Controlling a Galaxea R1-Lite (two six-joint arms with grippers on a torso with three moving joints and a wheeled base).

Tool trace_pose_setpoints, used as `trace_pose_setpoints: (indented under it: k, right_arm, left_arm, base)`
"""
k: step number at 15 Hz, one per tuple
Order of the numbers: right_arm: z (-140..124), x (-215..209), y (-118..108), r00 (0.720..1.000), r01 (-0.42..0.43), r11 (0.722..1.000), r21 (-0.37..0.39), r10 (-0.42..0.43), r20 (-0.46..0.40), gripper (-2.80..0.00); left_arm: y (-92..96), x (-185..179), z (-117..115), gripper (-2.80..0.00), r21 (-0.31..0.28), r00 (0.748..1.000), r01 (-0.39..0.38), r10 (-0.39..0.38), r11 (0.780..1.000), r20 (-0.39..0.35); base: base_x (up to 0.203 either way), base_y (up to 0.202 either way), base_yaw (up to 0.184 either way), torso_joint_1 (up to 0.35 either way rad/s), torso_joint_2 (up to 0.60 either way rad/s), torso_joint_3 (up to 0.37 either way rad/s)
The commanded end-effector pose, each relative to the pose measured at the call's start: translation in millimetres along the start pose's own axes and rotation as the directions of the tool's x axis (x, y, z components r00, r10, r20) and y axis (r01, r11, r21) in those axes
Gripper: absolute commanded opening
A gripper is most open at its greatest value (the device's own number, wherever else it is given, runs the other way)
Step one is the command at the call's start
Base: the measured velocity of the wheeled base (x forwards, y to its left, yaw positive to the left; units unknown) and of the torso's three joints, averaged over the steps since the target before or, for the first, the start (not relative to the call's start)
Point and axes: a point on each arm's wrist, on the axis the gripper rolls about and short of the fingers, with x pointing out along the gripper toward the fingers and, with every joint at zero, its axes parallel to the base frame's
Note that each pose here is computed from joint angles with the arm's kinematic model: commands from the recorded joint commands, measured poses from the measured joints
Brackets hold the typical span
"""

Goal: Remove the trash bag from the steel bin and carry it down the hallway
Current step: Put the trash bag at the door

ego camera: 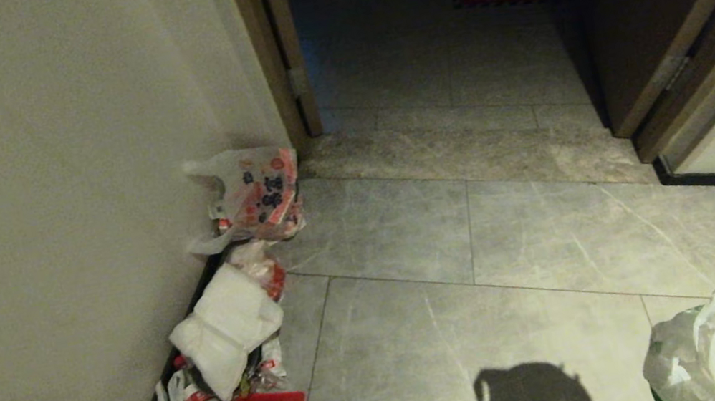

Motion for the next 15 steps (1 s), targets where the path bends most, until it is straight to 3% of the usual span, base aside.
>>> trace_pose_setpoints:
  k: [1, 15]
  right_arm:
    - [0.0, 0.1, 0.0, 1.000, 0.000, 1.000, 0.000, 0.000, -0.001, -2.80]
    - [0.0, 0.1, 0.0, 1.000, -0.001, 1.000, 0.000, 0.001, -0.001, -2.80]
  left_arm:
    - [0.0, 0.0, 0.0, -2.80, 0.000, 1.000, 0.000, 0.000, 1.000, 0.000]
    - [0.0, 0.0, 0.0, -2.80, 0.001, 1.000, -0.001, 0.001, 1.000, 0.000]
  base:
    - [0.003, -0.010, 0.179, -0.002, 0.00, 0.007]
    - [0.000, -0.010, 0.172, 0.005, 0.00, 0.002]
